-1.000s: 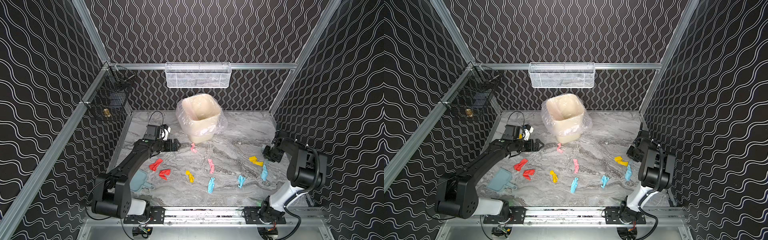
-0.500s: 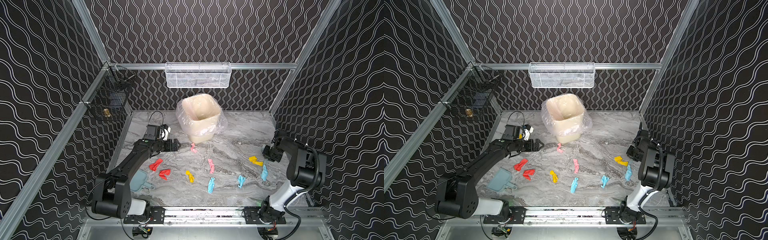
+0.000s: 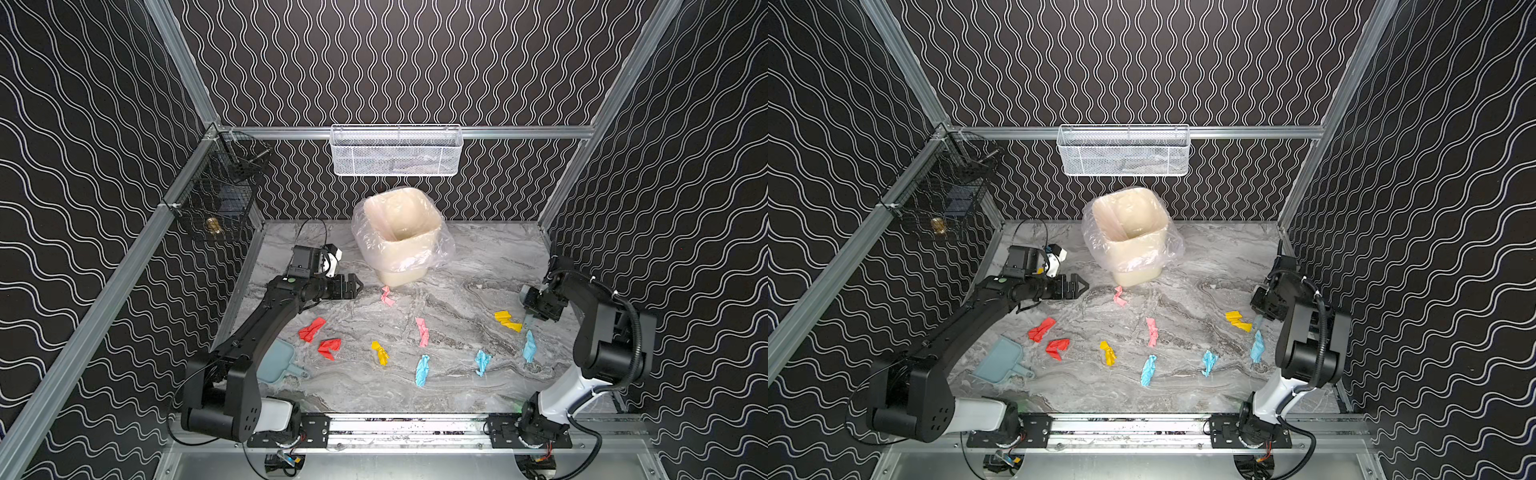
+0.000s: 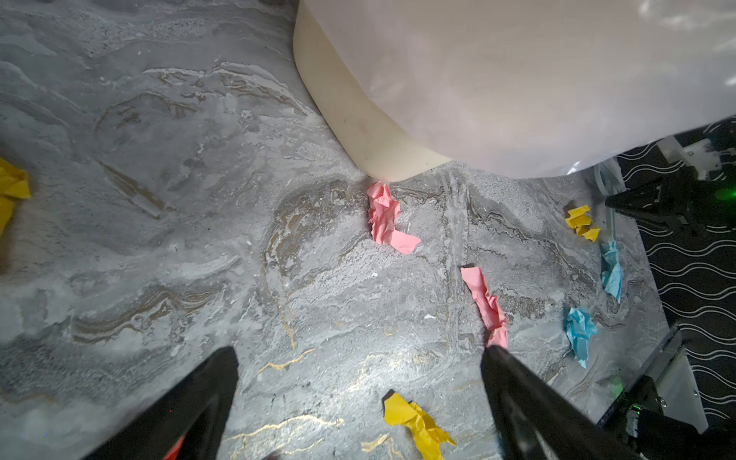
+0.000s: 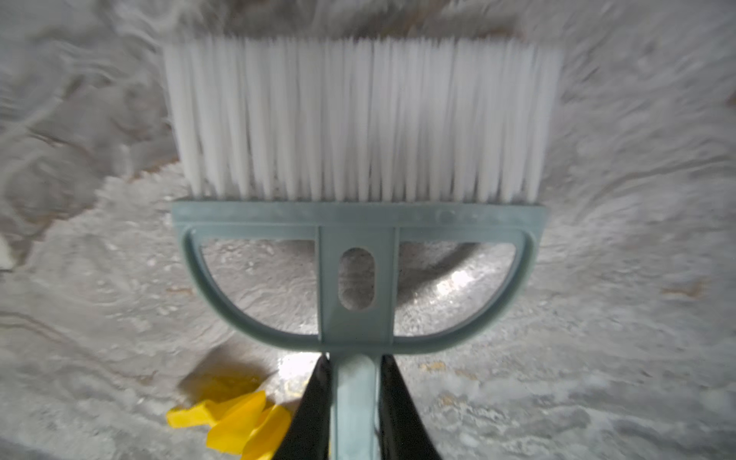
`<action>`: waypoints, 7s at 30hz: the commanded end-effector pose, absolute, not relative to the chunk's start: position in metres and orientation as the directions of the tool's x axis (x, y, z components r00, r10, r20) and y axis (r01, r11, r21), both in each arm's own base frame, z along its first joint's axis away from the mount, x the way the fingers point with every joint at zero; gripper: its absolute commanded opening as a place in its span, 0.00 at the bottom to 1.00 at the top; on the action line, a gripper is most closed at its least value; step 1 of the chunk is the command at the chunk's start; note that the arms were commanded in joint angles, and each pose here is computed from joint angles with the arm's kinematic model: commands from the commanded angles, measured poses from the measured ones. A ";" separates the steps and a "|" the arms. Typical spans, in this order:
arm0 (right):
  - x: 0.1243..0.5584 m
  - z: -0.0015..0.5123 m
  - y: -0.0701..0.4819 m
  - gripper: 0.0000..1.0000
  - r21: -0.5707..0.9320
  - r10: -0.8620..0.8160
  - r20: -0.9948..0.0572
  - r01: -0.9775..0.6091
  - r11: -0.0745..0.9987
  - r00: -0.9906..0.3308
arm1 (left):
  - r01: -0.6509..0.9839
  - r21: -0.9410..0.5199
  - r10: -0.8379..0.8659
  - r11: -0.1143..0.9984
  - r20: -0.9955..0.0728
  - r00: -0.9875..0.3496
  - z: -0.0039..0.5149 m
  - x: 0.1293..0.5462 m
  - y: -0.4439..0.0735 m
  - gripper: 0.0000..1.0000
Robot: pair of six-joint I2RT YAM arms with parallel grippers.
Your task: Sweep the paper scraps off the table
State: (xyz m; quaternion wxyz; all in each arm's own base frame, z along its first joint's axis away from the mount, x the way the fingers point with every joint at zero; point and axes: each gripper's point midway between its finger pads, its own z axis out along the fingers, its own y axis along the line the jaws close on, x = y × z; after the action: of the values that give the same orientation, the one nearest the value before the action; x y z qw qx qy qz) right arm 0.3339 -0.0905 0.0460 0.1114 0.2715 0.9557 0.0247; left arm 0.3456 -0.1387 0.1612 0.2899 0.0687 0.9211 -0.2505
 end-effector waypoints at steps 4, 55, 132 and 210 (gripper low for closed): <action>0.340 0.082 -0.081 0.11 0.139 0.504 -0.240 0.485 0.864 -0.830 | 0.332 -0.414 0.023 0.848 -0.596 -0.803 0.180 0.343 -0.152 0.99; 0.320 0.333 0.289 0.14 0.347 -0.079 -0.648 -0.386 0.855 -0.758 | 0.532 -0.731 -0.165 0.427 -0.642 -0.749 0.371 0.369 -0.296 0.44; 0.322 0.443 0.274 0.24 0.770 0.515 -0.549 -0.638 0.005 -0.658 | 0.580 -0.791 -0.714 0.195 -0.520 -0.468 0.486 0.392 -0.257 0.00; 0.332 0.403 0.112 0.00 0.818 0.513 -0.569 -0.377 0.436 -0.642 | -0.827 -0.057 -0.829 0.559 -0.076 -0.554 0.088 0.152 -0.012 0.94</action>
State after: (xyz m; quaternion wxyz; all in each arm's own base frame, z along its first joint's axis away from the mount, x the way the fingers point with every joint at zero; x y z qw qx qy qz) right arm 0.3329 0.1117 0.4015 0.4205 0.0565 0.7376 0.5254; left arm 0.1652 -0.0195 0.0909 0.0516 -0.4271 0.9023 -0.0260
